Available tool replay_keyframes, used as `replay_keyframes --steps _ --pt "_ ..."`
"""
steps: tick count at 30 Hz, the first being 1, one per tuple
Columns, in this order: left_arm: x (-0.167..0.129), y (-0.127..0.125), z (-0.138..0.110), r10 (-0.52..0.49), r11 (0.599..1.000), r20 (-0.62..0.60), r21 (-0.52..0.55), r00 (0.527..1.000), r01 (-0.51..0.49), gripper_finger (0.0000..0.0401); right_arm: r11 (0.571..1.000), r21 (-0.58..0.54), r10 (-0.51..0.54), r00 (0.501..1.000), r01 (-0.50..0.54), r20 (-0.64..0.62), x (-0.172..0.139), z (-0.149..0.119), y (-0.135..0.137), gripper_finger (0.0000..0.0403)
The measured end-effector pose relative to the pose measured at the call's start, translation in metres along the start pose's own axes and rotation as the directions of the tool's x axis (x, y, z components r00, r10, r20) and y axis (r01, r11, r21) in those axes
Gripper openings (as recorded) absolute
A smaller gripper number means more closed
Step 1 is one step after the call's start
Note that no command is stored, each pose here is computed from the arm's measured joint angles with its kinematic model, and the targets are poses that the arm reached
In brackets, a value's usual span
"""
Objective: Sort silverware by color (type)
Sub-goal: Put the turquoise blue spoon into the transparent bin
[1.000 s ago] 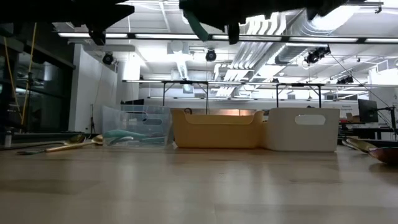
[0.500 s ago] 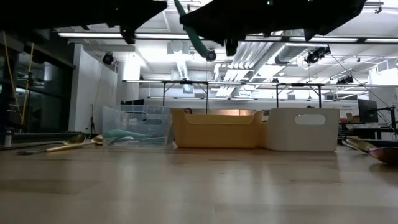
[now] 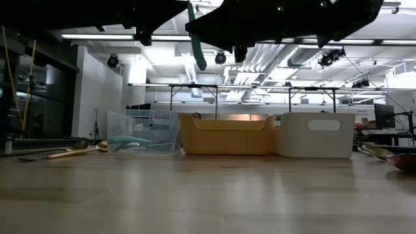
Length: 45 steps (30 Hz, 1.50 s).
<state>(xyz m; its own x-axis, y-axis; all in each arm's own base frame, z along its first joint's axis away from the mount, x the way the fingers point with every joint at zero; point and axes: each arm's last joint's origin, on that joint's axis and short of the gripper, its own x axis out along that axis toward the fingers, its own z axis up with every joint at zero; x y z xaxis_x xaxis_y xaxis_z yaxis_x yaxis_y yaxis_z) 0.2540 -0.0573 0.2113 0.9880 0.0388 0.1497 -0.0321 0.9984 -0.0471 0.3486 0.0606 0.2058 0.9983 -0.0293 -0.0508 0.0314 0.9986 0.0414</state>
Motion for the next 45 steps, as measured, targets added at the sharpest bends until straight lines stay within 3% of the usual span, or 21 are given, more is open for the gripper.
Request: replay_keyframes --steps 11,20,26,37,41,45 --pt "0.000 0.001 -0.003 0.037 0.999 -0.028 0.000 0.999 -0.037 0.0126 1.000 -0.004 0.011 1.000 -0.011 0.022 -0.001 0.003 0.004 0.0060" --pt "0.004 -0.002 0.002 -0.043 0.999 -0.011 -0.020 0.999 0.042 0.0126 1.000 -0.003 -0.019 0.999 0.019 0.026 -0.001 0.003 0.003 0.0060" --pt "0.009 -0.002 -0.001 0.007 1.000 -0.051 -0.007 0.999 -0.008 0.0126 1.000 0.005 0.004 0.999 -0.004 0.032 -0.001 0.004 0.004 0.0060" --pt "0.027 -0.008 -0.009 0.012 1.000 -0.074 0.020 0.997 -0.010 0.0125 1.000 0.002 0.005 1.000 -0.005 0.015 -0.001 0.002 0.004 0.0060" --pt "0.027 -0.007 -0.006 0.013 1.000 -0.065 0.027 0.998 -0.012 0.0102 1.000 0.002 0.004 1.000 -0.005 0.014 -0.001 0.002 0.004 0.0060" --pt "0.027 -0.007 -0.007 0.017 0.999 -0.072 0.042 0.997 -0.014 0.0044 1.000 -0.003 0.006 1.000 -0.006 0.009 -0.001 0.002 0.004 0.0060"
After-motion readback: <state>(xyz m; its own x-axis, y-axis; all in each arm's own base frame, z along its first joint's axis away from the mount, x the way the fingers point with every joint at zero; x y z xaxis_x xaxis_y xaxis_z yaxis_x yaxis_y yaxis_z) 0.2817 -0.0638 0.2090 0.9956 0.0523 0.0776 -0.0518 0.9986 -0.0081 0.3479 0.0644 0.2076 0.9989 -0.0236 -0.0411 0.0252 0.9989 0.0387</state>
